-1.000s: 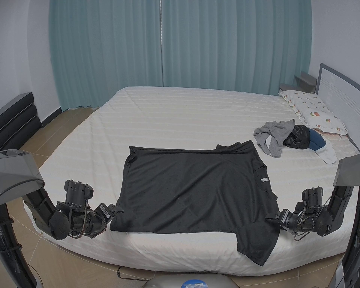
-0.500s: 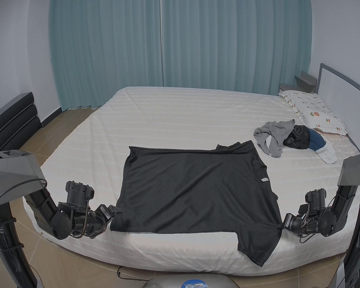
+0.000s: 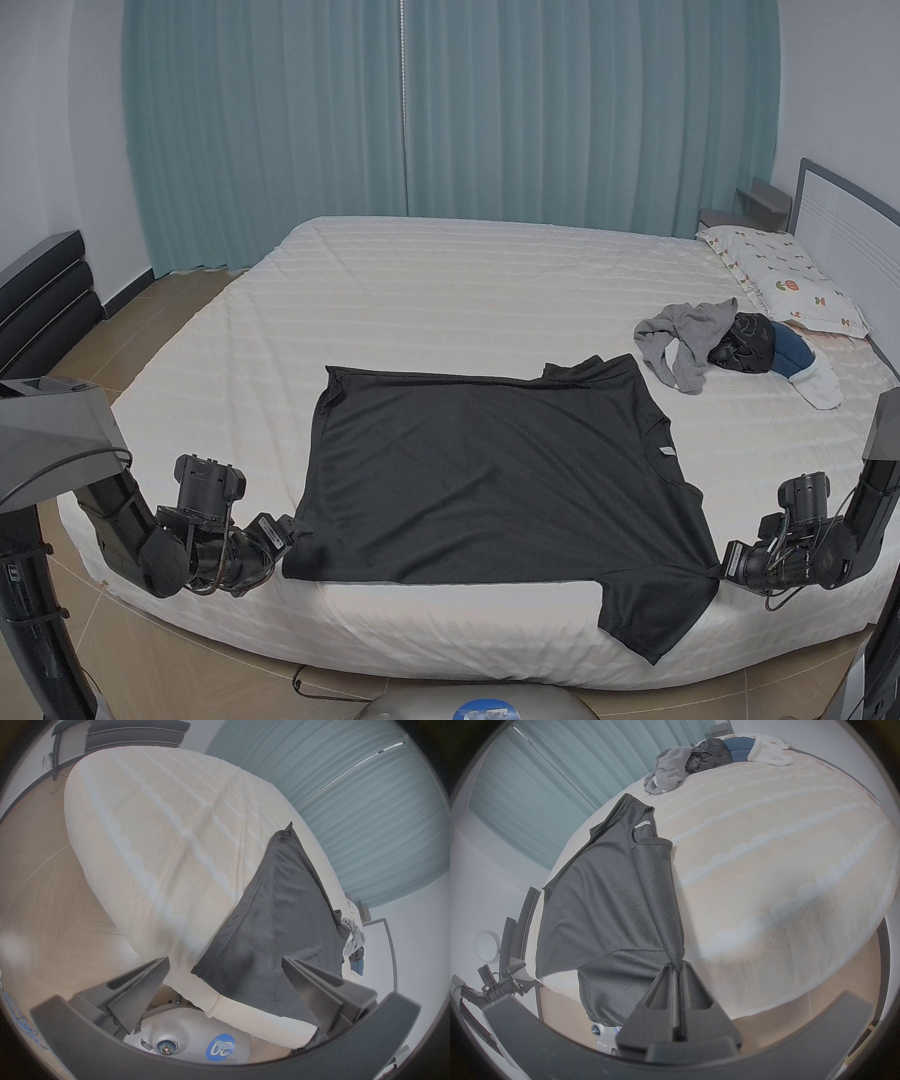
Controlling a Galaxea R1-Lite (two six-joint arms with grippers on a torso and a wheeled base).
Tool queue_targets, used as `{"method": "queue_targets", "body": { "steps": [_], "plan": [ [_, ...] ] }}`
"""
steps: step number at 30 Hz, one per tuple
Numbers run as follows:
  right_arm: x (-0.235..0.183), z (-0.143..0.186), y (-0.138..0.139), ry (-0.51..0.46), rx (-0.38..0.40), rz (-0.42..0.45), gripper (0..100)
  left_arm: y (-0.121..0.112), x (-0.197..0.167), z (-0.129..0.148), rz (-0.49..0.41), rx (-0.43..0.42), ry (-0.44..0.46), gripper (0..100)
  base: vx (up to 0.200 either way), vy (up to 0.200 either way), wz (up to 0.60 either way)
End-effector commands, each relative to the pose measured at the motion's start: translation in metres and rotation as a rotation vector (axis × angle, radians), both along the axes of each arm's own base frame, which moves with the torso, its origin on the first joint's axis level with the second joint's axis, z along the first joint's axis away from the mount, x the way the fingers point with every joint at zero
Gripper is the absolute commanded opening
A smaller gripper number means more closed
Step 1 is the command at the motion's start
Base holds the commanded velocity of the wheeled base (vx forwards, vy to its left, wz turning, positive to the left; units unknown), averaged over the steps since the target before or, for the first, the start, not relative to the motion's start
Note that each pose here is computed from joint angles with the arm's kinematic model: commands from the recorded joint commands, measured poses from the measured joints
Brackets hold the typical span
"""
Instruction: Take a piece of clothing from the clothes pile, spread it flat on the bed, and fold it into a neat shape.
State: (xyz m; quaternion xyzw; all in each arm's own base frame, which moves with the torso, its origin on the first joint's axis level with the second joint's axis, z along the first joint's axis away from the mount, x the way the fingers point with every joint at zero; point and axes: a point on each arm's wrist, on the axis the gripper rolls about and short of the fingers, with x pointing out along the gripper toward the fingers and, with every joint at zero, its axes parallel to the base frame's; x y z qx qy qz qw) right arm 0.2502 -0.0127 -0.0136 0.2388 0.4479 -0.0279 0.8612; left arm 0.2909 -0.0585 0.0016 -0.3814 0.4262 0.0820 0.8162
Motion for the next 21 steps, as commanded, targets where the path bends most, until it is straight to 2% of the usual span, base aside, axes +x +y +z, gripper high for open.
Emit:
{"method": "queue_targets", "body": {
  "steps": [1,6,11,12,21],
  "plan": [
    [0.000,-0.002,0.000,0.008,0.001,-0.001,0,-0.003,0.006,-0.008,0.014,0.027,0.007,100,0.000,0.000,0.00],
    [0.001,-0.002,-0.001,0.005,0.002,-0.002,0,-0.015,0.008,-0.014,0.005,0.068,0.006,100,0.000,0.000,0.00],
    [0.001,-0.002,-0.001,0.003,0.004,0.000,0,-0.020,0.011,-0.016,-0.004,0.073,-0.001,100,0.000,0.000,0.00],
    [0.002,-0.002,-0.001,0.000,0.008,0.003,0,-0.021,0.012,-0.016,-0.008,0.074,-0.003,0,0.000,0.000,0.00],
    [0.005,-0.006,-0.002,0.002,0.009,-0.004,0,-0.024,0.009,-0.017,-0.017,0.077,0.006,0,0.000,0.000,0.00]
  ]
}}
